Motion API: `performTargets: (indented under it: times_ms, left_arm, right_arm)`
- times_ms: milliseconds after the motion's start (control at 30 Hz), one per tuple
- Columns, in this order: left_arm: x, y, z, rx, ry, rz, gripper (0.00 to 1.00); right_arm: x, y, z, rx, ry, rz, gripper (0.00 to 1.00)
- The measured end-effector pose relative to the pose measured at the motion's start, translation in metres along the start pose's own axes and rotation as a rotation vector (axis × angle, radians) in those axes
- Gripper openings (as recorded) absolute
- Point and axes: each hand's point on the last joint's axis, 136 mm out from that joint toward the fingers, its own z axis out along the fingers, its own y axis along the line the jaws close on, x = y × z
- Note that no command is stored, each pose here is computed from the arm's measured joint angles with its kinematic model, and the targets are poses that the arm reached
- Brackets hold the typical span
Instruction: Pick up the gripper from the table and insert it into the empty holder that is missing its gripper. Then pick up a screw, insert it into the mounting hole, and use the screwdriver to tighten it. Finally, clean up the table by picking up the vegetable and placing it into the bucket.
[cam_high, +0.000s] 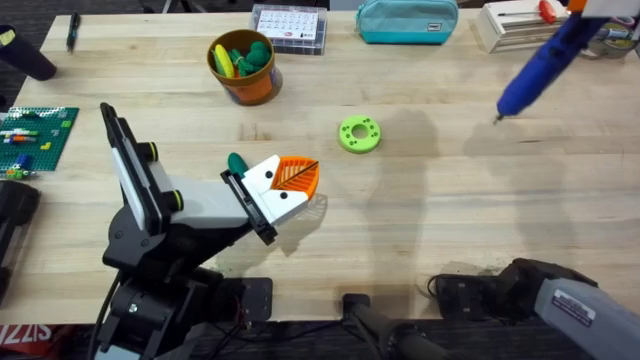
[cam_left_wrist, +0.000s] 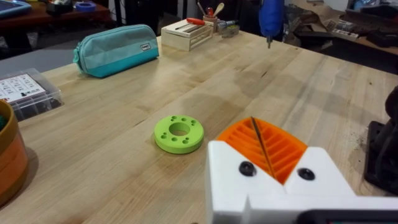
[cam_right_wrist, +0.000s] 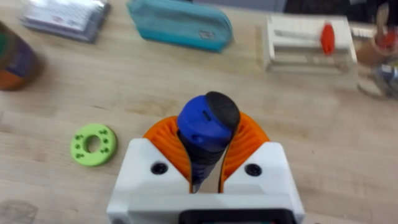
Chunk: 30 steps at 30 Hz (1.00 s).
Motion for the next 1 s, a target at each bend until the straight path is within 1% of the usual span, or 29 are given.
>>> performTargets:
  times_ms: [100,167,333,500,833,1000]
  left_arm:
    - [-0.001,0.0,0.0,-0.001,-0.002,-0.001,0.015]
    - [-0.001,0.0,0.0,-0.001,-0.002,-0.001,0.014]
    - [-0.001,0.0,0.0,-0.002,-0.002,-0.001,0.015]
    - [-0.001,0.0,0.0,-0.002,-0.002,-0.002,0.014]
    - [-0.001,0.001,0.0,-0.004,-0.002,-0.002,0.014]
    - [-0.001,0.001,0.0,-0.004,-0.002,-0.002,0.014]
  right_arm:
    - [0.001,0.006,-0.007,-0.012,-0.007,-0.004,0.188]
    - [0.008,0.006,-0.005,-0.009,0.022,0.004,0.189]
    - [0.041,0.008,0.009,-0.042,0.173,0.057,0.189]
    - [0.071,0.004,0.041,-0.076,0.333,0.112,0.187]
    - [0.134,-0.008,0.115,-0.134,0.602,0.201,0.189]
    - [0.162,-0.01,0.135,-0.149,0.703,0.232,0.185]
